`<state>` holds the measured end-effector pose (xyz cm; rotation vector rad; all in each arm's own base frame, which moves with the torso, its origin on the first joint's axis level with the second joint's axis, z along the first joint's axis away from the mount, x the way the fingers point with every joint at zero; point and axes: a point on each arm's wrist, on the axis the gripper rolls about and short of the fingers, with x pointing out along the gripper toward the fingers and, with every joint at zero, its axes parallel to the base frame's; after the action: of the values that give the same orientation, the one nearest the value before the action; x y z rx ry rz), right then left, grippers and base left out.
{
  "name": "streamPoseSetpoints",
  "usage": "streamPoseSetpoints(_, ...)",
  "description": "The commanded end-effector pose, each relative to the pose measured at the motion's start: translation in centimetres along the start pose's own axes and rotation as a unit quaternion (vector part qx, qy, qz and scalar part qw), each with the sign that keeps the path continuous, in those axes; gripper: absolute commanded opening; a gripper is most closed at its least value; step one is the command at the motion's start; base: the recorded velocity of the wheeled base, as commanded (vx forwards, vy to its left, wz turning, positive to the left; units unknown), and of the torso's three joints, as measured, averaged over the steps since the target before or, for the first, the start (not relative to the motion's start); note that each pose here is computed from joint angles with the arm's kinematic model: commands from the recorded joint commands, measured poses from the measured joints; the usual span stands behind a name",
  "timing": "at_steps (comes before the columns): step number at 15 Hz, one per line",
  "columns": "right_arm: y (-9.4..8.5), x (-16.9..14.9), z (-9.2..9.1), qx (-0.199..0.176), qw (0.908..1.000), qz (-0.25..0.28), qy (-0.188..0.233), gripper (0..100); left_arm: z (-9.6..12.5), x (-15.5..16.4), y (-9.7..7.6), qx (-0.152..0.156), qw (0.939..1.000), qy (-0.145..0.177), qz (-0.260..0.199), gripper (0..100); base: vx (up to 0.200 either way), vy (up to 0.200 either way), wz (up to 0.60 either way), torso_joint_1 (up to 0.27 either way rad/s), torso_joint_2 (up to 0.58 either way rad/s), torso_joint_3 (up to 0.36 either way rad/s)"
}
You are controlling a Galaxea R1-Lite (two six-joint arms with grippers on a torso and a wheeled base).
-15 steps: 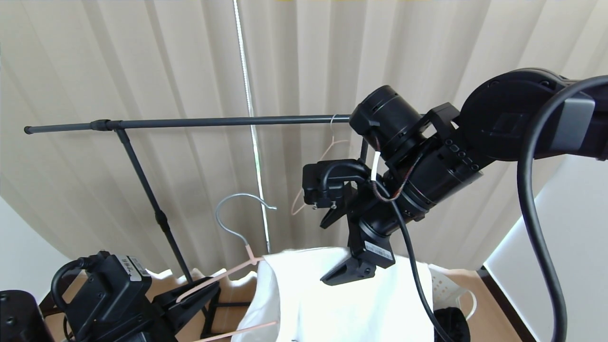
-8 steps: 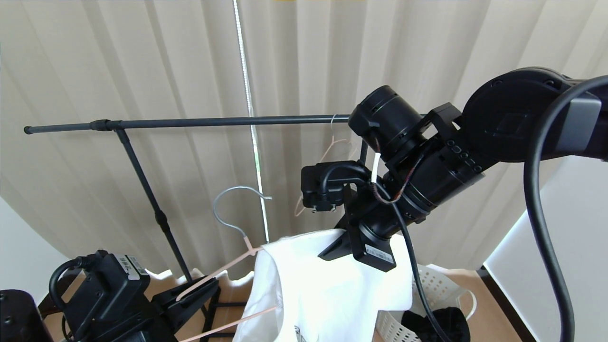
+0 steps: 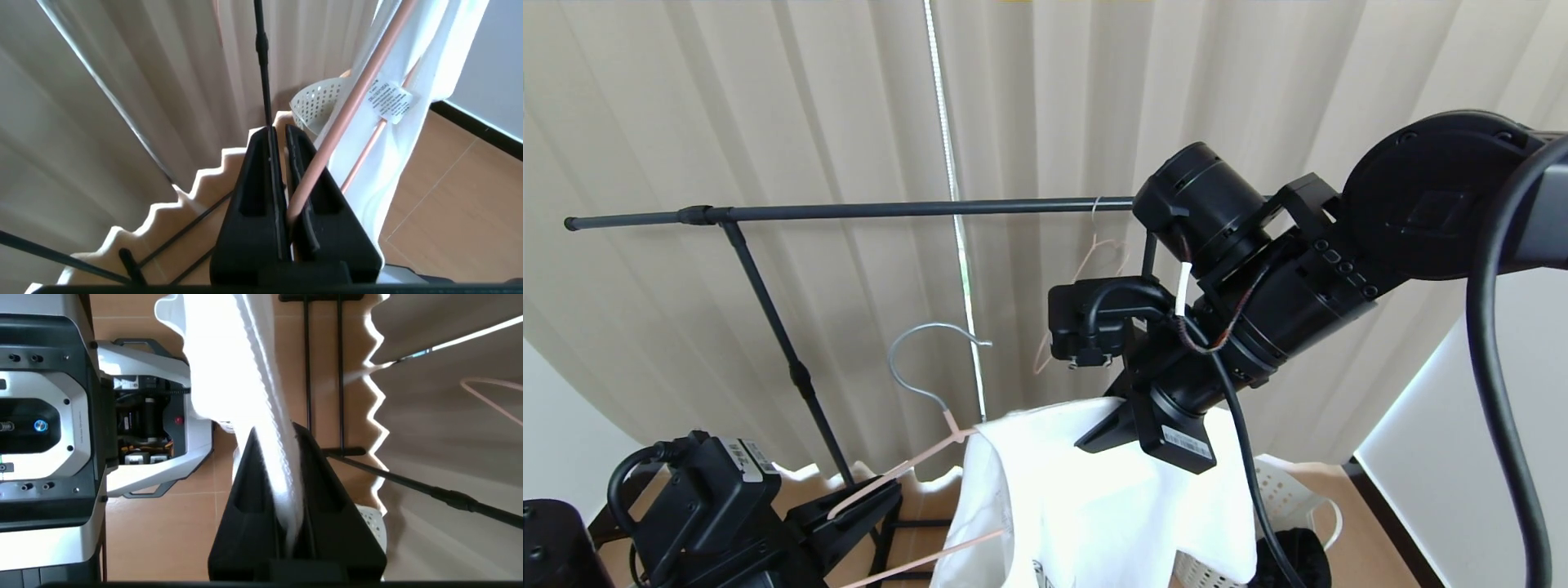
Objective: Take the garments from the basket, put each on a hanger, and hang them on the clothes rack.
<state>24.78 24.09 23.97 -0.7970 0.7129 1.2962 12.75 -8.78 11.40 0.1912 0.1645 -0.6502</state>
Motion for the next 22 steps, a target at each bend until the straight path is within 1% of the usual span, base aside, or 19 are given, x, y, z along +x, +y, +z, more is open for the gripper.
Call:
streamPoseSetpoints(1,0.1,-0.3,0.0,-0.001,1.0000,-0.002,-0.002,0,0.0,0.0,0.0,-0.001,1.0000,0.002,0.001,0,0.000,0.000,0.00,0.000,0.00,0.000)
streamPoseSetpoints(5,0.2,-0.3,0.0,-0.002,1.0000,-0.002,-0.003,0,0.0,0.0,0.0,-0.001,1.0000,0.000,0.001,0,0.000,0.000,0.00,0.000,0.00,0.000)
streamPoseSetpoints(6,0.1,-0.3,0.0,-0.001,1.0000,-0.003,-0.003,0,0.0,0.0,0.0,-0.001,1.0000,0.000,0.001,100,0.000,0.000,0.00,0.000,0.00,0.000)
streamPoseSetpoints(9,0.4,-0.8,0.0,-0.003,1.0000,-0.004,-0.005,0,0.1,0.0,0.0,-0.002,1.0000,-0.002,0.001,100,0.000,0.000,0.00,0.000,0.00,0.000)
streamPoseSetpoints(11,0.7,-1.0,-0.4,-0.001,1.0000,-0.003,-0.003,0,0.2,-0.2,0.0,-0.001,1.0000,-0.008,0.001,100,0.000,0.000,0.00,0.000,0.00,0.000)
streamPoseSetpoints(13,0.5,-1.2,-0.8,0.006,1.0000,-0.006,0.000,0,0.4,-0.5,0.0,-0.001,0.9999,-0.016,0.001,100,0.000,0.000,0.00,0.000,0.00,0.000)
streamPoseSetpoints(14,0.6,-1.6,-1.0,0.006,0.9999,-0.008,-0.001,0,0.5,-0.5,0.1,-0.005,0.9998,-0.019,0.003,100,0.000,0.000,0.00,0.000,0.00,0.000)
streamPoseSetpoints(17,0.4,-2.3,-1.5,0.014,0.9998,-0.016,-0.001,0,0.7,-0.7,0.2,-0.036,0.9989,-0.030,0.001,100,0.000,0.000,0.00,0.000,0.00,0.000)
streamPoseSetpoints(18,0.3,-2.3,-1.7,0.018,0.9997,-0.018,0.000,0,0.9,-0.9,0.1,-0.045,0.9982,-0.039,-0.009,100,0.000,0.000,0.00,0.000,0.00,0.000)
streamPoseSetpoints(19,0.0,-2.7,-2.0,0.023,0.9995,-0.023,-0.001,0,1.2,-1.3,0.1,-0.057,0.9959,-0.056,-0.042,100,0.000,0.000,0.00,0.000,0.00,0.000)
streamPoseSetpoints(20,-0.1,-3.0,-2.1,0.026,0.9993,-0.028,-0.003,0,1.5,-1.7,0.2,-0.067,0.9939,-0.067,-0.057,100,0.000,0.000,0.00,0.000,0.00,0.000)
streamPoseSetpoints(21,-0.2,-3.4,-2.2,0.028,0.9990,-0.033,-0.005,0,1.7,-2.1,0.4,-0.076,0.9919,-0.077,-0.066,100,0.000,0.000,0.00,0.000,0.00,0.000)
streamPoseSetpoints(22,-0.1,-3.9,-2.2,0.027,0.9985,-0.047,-0.004,0,1.7,-2.3,0.8,-0.086,0.9909,-0.079,-0.067,100,0.000,0.000,0.00,0.000,0.00,0.000)
